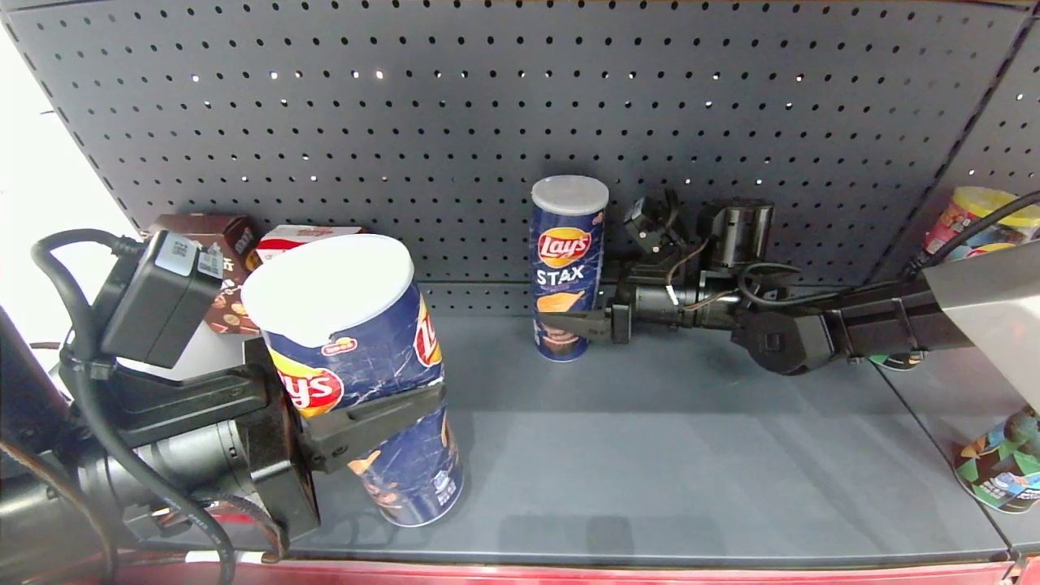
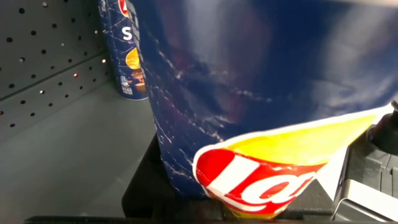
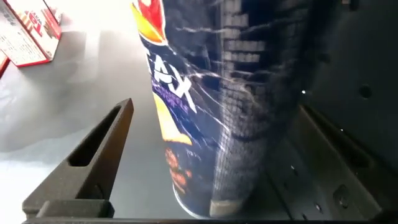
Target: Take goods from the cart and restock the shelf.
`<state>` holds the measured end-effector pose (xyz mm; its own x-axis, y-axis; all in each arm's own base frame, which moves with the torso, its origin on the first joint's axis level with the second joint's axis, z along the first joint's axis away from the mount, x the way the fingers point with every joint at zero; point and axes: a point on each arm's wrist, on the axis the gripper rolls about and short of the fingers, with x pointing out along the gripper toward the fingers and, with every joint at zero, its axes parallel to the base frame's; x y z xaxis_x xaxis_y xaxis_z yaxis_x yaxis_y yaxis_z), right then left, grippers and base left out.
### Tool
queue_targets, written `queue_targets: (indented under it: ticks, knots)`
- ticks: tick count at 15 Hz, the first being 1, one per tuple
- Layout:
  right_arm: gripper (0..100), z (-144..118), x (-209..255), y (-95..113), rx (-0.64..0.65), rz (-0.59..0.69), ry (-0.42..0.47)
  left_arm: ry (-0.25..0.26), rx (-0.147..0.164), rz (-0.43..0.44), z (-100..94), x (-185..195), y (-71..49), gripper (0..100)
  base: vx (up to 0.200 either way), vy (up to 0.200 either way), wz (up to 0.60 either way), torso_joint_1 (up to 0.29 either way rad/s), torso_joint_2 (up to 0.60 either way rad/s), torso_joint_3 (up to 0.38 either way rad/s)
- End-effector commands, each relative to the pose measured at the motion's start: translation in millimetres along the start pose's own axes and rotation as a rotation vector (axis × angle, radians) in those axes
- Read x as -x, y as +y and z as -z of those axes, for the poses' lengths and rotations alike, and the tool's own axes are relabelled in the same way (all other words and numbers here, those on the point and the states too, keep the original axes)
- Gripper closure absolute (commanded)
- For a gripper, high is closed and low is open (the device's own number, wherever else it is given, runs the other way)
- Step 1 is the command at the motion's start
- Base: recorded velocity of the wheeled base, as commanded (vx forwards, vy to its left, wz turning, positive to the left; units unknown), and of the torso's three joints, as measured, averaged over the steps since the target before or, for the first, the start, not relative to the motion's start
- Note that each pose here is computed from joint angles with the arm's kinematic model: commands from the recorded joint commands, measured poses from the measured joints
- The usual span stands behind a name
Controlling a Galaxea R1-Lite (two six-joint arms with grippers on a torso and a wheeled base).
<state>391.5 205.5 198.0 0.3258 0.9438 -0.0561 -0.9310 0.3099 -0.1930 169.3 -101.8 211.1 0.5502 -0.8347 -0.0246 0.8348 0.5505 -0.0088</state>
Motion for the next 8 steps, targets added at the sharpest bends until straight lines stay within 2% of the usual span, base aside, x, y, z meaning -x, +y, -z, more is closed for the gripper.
queue_targets:
  ticks: [1,3,4,8]
  knots:
    - [0,9,-12,-4,0.000,0.025,0.008,0.000,-0.002,0.000,0.1,0,-0.2,100,0.000,0.000,0.00,0.000,0.00,0.000]
    - [0,13,-20,-4,0.005,0.035,0.008,0.000,0.000,0.000,0.1,0,-0.2,100,0.000,0.000,0.00,0.000,0.00,0.000]
    - [100,13,-20,-4,0.008,0.036,0.004,0.001,0.001,0.000,0.5,1,-0.3,100,0.000,0.000,0.00,0.000,0.00,0.000]
    - [100,12,-21,-1,0.003,0.073,0.015,0.004,0.001,0.000,1.2,0,-0.2,100,0.000,0.000,0.00,0.000,0.00,0.000]
